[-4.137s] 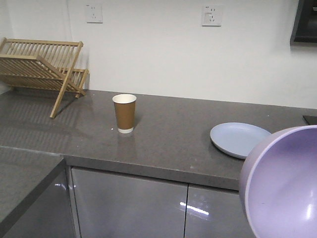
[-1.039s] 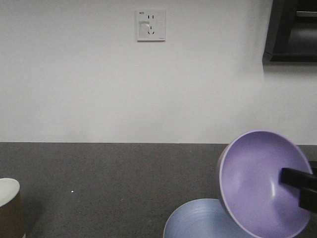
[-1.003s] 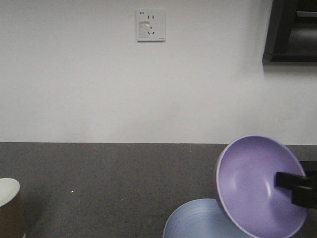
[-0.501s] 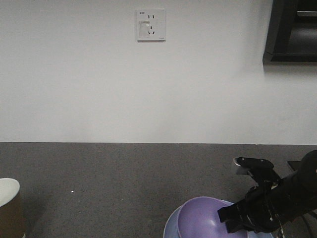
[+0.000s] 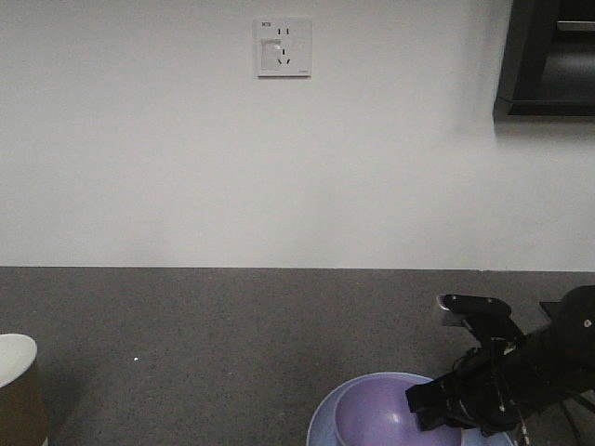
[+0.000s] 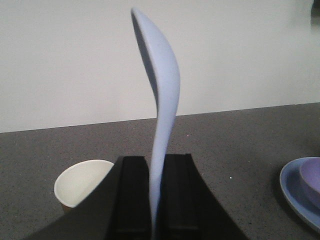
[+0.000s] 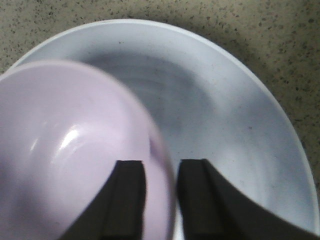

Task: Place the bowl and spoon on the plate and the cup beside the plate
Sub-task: 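Lower the lilac bowl onto the pale blue plate with the right gripper, then open the right gripper and raise it away from the bowl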

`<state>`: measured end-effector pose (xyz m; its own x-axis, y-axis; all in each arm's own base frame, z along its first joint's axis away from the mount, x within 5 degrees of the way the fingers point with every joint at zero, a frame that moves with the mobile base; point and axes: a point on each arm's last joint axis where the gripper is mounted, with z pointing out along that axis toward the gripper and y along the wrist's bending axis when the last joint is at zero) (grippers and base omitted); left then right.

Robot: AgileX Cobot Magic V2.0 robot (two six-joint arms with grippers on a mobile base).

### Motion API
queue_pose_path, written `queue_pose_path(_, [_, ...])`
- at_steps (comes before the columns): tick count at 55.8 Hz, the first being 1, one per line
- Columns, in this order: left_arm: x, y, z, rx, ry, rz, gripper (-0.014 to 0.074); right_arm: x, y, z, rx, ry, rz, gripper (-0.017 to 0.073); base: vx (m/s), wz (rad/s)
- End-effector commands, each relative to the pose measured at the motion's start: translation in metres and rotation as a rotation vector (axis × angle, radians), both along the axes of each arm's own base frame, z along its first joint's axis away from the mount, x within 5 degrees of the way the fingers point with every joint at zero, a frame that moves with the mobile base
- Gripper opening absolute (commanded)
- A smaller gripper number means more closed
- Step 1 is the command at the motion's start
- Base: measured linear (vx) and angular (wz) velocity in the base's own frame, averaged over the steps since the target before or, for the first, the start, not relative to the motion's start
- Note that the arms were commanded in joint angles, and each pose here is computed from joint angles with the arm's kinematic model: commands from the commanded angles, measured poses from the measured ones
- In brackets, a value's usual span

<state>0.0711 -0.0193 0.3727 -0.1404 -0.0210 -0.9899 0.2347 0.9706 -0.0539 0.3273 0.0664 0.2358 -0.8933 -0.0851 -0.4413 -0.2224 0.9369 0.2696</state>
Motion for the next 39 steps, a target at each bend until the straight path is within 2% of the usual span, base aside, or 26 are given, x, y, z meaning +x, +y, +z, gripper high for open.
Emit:
queue_pose_path(1, [0.000,0.000,0.014,-0.035,-0.085,0.002,-0.0003,0.004,0.001,0.025,0.022,-0.112,-0.022,0.0454,0.00,0.00])
queue_pose_path(6, [0.000,0.000,0.013,-0.034,-0.079,0.001,-0.0003,0.003,-0.001,0.030,0.014,-0.140,-0.025,0.0547,0.00,0.00])
queue_pose_path(10, [0.000,0.000,0.013,-0.032,-0.073,0.000,-0.0003,0.000,-0.003,0.043,-0.013,-0.200,-0.015,0.0610,0.00,0.00])
queue_pose_path(14, [0.000,-0.001,0.012,-0.036,-0.059,-0.005,-0.0003,-0.006,-0.006,0.060,-0.044,-0.255,0.005,0.0629,0.00,0.00])
queue_pose_path(19, [0.000,-0.002,0.010,-0.053,-0.030,-0.018,-0.0003,-0.020,-0.010,0.087,-0.092,-0.323,0.033,0.0604,0.00,0.00])
queue_pose_path(25, [0.001,-0.003,0.007,-0.063,0.000,-0.030,-0.0003,-0.047,-0.017,0.118,-0.133,-0.408,0.035,0.0471,0.00,0.00])
queue_pose_path(30, [0.004,-0.004,0.004,-0.056,0.033,-0.034,-0.0001,-0.077,-0.022,0.139,-0.143,-0.457,0.011,0.0242,0.00,0.00])
queue_pose_path(34, [0.007,-0.006,0.002,-0.036,0.074,-0.042,0.0000,-0.107,-0.026,0.147,-0.137,-0.498,-0.001,0.0013,0.00,0.00])
queue_pose_path(35, [0.008,-0.006,0.002,-0.027,0.090,-0.046,0.0000,-0.113,-0.027,0.147,-0.135,-0.511,-0.005,-0.0015,0.00,0.00])
queue_pose_path(39, [0.014,-0.008,0.001,0.038,0.148,-0.070,0.0000,-0.140,-0.031,0.146,-0.122,-0.572,-0.024,-0.0015,0.00,0.00])
